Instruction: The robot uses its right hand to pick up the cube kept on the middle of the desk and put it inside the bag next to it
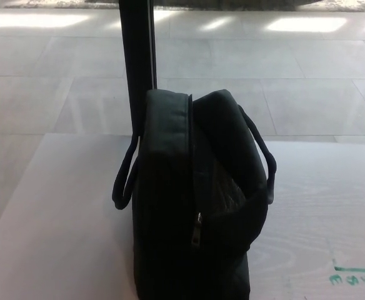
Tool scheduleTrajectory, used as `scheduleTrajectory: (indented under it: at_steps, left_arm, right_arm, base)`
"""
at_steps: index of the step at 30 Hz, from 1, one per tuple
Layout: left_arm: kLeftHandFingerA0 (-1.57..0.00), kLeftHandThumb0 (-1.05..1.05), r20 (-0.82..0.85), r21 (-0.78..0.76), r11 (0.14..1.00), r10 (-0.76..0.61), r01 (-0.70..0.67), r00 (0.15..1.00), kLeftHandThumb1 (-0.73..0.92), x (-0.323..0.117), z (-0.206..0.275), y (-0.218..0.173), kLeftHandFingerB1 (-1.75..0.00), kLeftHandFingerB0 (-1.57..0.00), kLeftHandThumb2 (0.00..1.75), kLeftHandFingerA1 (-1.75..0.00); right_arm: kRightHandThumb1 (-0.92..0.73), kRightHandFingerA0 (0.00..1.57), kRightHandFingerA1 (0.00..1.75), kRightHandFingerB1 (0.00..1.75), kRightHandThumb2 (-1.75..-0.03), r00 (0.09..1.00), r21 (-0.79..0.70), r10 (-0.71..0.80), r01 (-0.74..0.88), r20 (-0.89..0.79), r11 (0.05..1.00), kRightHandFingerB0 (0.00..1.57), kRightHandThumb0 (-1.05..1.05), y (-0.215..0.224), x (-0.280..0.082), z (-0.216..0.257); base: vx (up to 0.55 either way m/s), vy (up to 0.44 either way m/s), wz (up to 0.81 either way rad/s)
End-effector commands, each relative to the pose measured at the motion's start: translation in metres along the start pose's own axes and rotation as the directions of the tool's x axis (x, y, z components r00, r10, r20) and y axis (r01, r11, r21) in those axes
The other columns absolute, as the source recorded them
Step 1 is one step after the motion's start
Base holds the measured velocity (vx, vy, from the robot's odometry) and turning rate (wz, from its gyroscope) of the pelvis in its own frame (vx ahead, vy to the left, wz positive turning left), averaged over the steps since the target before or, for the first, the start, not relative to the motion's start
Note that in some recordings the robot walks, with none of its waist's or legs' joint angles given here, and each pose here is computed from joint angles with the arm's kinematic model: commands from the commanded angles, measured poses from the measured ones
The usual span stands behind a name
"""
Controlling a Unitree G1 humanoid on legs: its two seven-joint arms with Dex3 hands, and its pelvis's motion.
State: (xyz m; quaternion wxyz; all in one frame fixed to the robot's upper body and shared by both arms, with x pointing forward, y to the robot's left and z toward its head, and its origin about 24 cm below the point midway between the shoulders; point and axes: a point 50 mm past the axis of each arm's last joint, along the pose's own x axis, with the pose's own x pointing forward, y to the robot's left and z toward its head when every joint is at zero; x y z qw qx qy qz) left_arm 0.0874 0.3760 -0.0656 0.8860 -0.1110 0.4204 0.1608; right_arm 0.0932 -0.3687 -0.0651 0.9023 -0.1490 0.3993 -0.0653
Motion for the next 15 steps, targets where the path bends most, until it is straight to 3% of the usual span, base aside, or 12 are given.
scheduleTrajectory:
  at_steps: [1,5,8,11,12,13,15]
  left_arm:
    - [-0.43,-0.58,0.017,0.098,0.992,0.072,-0.073,0.997,0.71,0.001,0.009,0.015,-0.42,-0.39,0.62,-0.57]
    - [-0.42,-0.61,0.035,0.115,0.991,0.065,-0.068,0.997,0.71,0.002,0.008,0.017,-0.40,-0.40,0.61,-0.53]
    - [-0.44,-0.63,0.054,0.112,0.992,0.054,-0.060,0.997,0.69,0.004,0.012,0.015,-0.38,-0.44,0.61,-0.54]
    - [-0.43,-0.62,0.067,0.109,0.993,0.043,-0.051,0.997,0.69,0.006,0.017,0.012,-0.37,-0.43,0.61,-0.52]
    - [-0.42,-0.61,0.089,0.102,0.994,0.026,-0.035,0.996,0.71,0.003,0.018,0.013,-0.39,-0.41,0.61,-0.56]
    - [-0.42,-0.59,0.097,0.098,0.995,0.023,-0.033,0.995,0.74,0.002,0.018,0.013,-0.39,-0.40,0.62,-0.56]
    - [-0.40,-0.59,0.113,0.095,0.995,0.022,-0.033,0.993,0.74,-0.001,0.020,0.014,-0.40,-0.38,0.62,-0.58]
  right_arm:
    - [-0.79,0.27,0.49,0.35,-0.64,0.999,0.040,0.030,-0.032,0.034,0.999,0.32,-0.72,-0.003,-0.010,-0.004]
    - [-0.80,0.19,0.42,0.33,-0.65,0.998,-0.003,0.035,-0.035,0.061,0.999,0.28,-0.74,-0.002,-0.008,0.003]
    - [-0.80,0.15,0.46,0.33,-0.65,0.995,0.002,0.046,-0.047,0.086,0.999,0.21,-0.72,-0.001,-0.009,0.010]
    - [-0.82,0.17,0.47,0.32,-0.65,0.993,-0.005,0.052,-0.052,0.105,0.999,0.18,-0.71,-0.004,-0.006,0.016]
    - [-0.78,0.21,0.44,0.33,-0.63,0.991,-0.003,-0.007,0.008,0.131,1.000,0.17,-0.72,-0.010,-0.009,0.021]
    - [-0.61,0.16,0.52,0.45,-0.95,0.990,-0.001,-0.026,0.026,0.140,1.000,0.10,-0.74,-0.012,-0.010,0.022]
    - [-0.61,0.15,0.52,0.44,-0.94,0.986,0.016,-0.066,0.065,0.151,0.998,0.09,-0.73,-0.015,-0.011,0.022]
  base:
    - [0.00,0.000,0.00]
    - [0.00,0.000,0.00]
    - [0.00,0.000,0.00]
    - [0.00,0.000,0.00]
    - [0.00,0.000,0.00]
    - [0.00,0.000,0.00]
    - [0.00,0.000,0.00]
